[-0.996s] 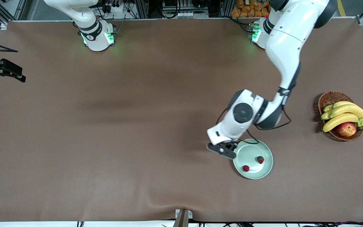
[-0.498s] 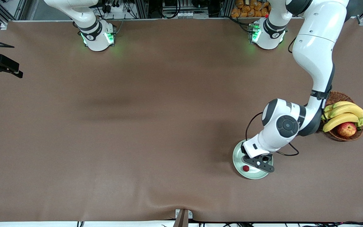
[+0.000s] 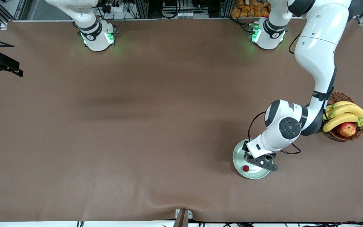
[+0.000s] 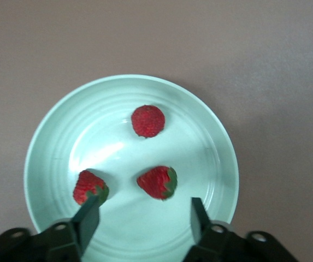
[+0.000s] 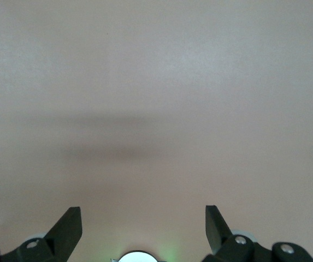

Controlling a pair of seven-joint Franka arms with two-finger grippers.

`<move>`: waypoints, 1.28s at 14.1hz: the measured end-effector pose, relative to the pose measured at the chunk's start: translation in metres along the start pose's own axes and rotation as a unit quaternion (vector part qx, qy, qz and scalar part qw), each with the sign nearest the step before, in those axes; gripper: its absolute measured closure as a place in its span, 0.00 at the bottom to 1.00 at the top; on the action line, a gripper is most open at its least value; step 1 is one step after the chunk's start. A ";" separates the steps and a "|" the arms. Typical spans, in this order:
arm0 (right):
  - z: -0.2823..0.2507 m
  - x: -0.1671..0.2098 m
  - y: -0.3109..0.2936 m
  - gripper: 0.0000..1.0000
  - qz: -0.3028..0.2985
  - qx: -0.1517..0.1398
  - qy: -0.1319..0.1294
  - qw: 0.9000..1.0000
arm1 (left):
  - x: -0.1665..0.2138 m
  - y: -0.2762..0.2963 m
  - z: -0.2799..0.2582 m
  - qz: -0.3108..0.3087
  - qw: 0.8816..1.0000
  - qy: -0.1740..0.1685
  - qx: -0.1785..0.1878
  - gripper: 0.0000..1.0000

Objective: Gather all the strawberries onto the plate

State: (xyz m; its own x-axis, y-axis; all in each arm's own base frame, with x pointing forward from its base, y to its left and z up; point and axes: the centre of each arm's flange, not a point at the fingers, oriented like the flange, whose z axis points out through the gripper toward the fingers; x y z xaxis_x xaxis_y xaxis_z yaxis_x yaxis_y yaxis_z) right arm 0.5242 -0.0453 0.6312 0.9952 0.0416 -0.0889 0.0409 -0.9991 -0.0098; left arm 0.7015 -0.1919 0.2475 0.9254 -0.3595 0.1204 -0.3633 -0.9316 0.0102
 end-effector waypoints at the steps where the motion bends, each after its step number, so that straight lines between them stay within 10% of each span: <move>1: 0.000 0.000 -0.001 0.00 0.001 0.000 0.000 1.000 | 0.001 -0.002 -0.004 -0.001 1.000 0.003 0.001 0.11; 18: -0.016 -0.009 0.005 0.00 0.068 0.028 0.012 0.997 | 0.014 -0.070 -0.057 0.073 0.995 0.064 0.030 0.00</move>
State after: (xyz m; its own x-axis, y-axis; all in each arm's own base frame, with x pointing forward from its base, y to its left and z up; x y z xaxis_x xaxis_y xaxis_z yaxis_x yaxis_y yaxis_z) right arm 0.5168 -0.0511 0.6480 0.9931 -0.0949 -0.0689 -0.0988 -0.9936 -0.0553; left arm 0.7336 -0.1290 0.3048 0.8403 -0.4851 0.2423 -0.4822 -0.8728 -0.0750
